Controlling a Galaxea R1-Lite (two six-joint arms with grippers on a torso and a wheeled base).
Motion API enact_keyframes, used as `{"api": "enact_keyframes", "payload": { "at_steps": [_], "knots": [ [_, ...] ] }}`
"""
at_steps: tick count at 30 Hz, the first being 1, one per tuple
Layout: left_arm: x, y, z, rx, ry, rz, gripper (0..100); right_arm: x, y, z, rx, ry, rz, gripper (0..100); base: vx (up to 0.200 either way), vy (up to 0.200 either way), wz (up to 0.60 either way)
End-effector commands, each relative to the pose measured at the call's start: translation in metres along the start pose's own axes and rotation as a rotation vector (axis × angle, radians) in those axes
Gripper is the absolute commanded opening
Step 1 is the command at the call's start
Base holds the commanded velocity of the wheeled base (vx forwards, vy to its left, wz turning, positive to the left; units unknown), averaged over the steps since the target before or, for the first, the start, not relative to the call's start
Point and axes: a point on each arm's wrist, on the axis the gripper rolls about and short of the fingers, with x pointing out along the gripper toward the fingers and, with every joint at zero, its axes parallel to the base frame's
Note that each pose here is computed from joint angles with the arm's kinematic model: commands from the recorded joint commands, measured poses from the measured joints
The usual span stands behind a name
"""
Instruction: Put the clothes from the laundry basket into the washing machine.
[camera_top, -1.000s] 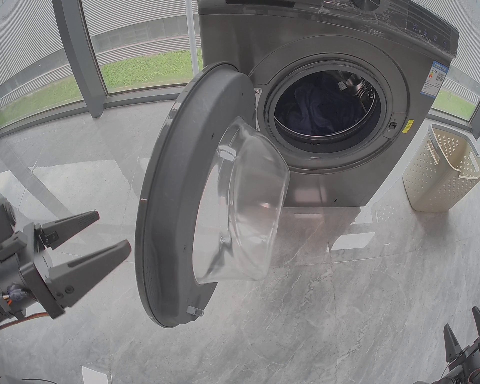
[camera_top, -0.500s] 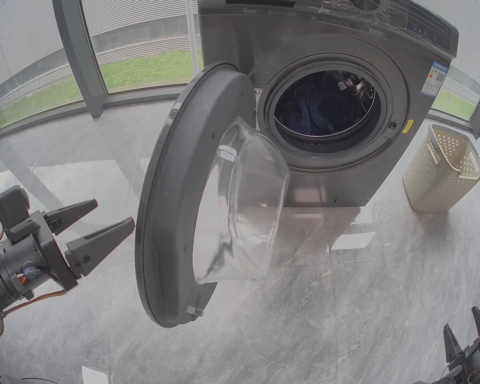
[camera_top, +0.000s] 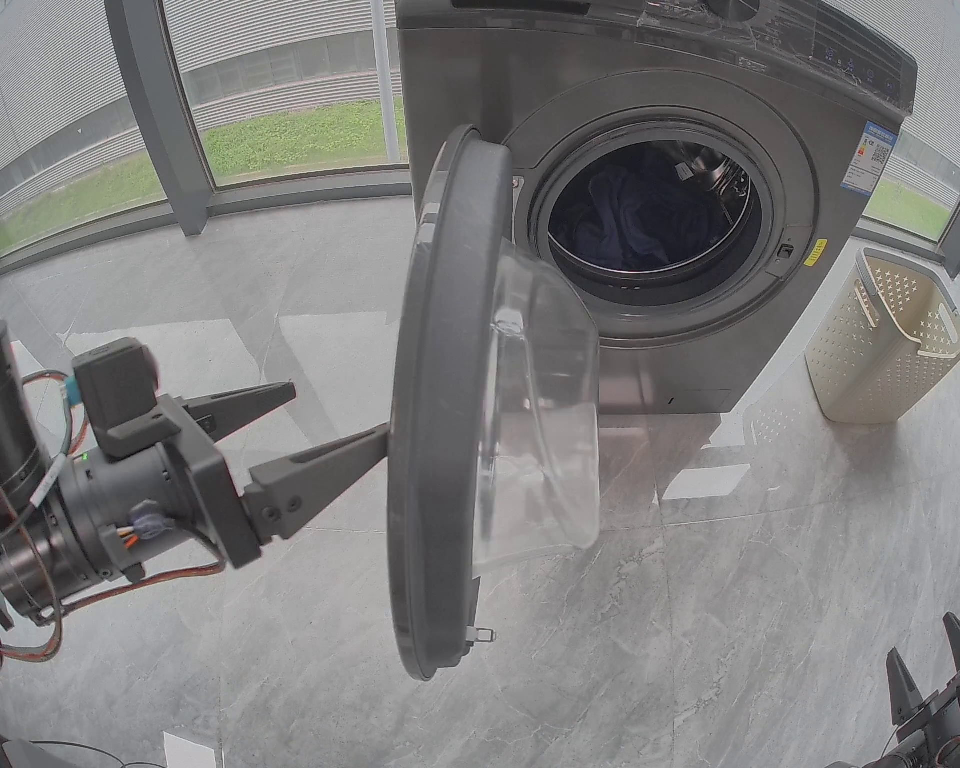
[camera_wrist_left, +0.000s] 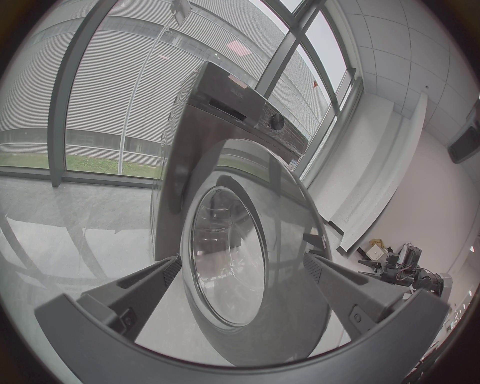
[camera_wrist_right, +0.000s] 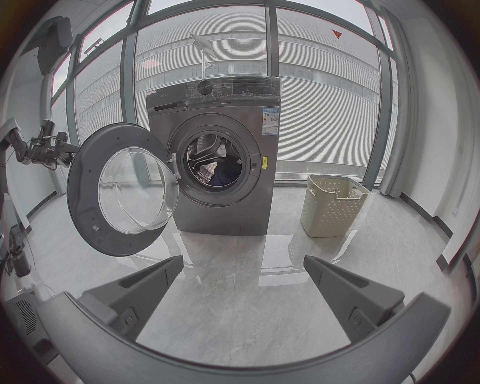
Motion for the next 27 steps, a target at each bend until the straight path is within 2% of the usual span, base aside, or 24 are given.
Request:
{"api": "enact_keyframes", "payload": {
  "at_steps": [1, 7, 14, 19, 24, 27],
  "knots": [
    [0.041, -0.007, -0.005, -0.002, 0.034, -0.037, 100, 0.001, 0.000, -0.005, -0.001, 0.008, 0.000, 100, 0.000, 0.000, 0.00],
    [0.087, -0.010, -0.002, 0.007, -0.032, -0.032, 100, 0.001, 0.000, -0.005, -0.001, 0.008, 0.000, 100, 0.000, 0.000, 0.00],
    [0.129, -0.014, -0.001, 0.006, -0.059, -0.036, 100, 0.001, 0.000, -0.005, -0.001, 0.008, -0.001, 100, 0.000, 0.000, 0.00],
    [0.169, -0.018, 0.009, 0.006, -0.116, 0.004, 100, 0.001, 0.000, -0.005, -0.001, 0.008, 0.000, 100, 0.000, 0.000, 0.00],
    [0.193, -0.023, 0.008, 0.003, -0.134, 0.000, 100, 0.001, 0.000, -0.005, -0.001, 0.008, 0.000, 100, 0.000, 0.000, 0.00],
    [0.215, -0.025, 0.011, -0.001, -0.177, 0.022, 100, 0.001, 0.000, -0.005, -0.001, 0.008, 0.000, 100, 0.000, 0.000, 0.00]
  ]
}}
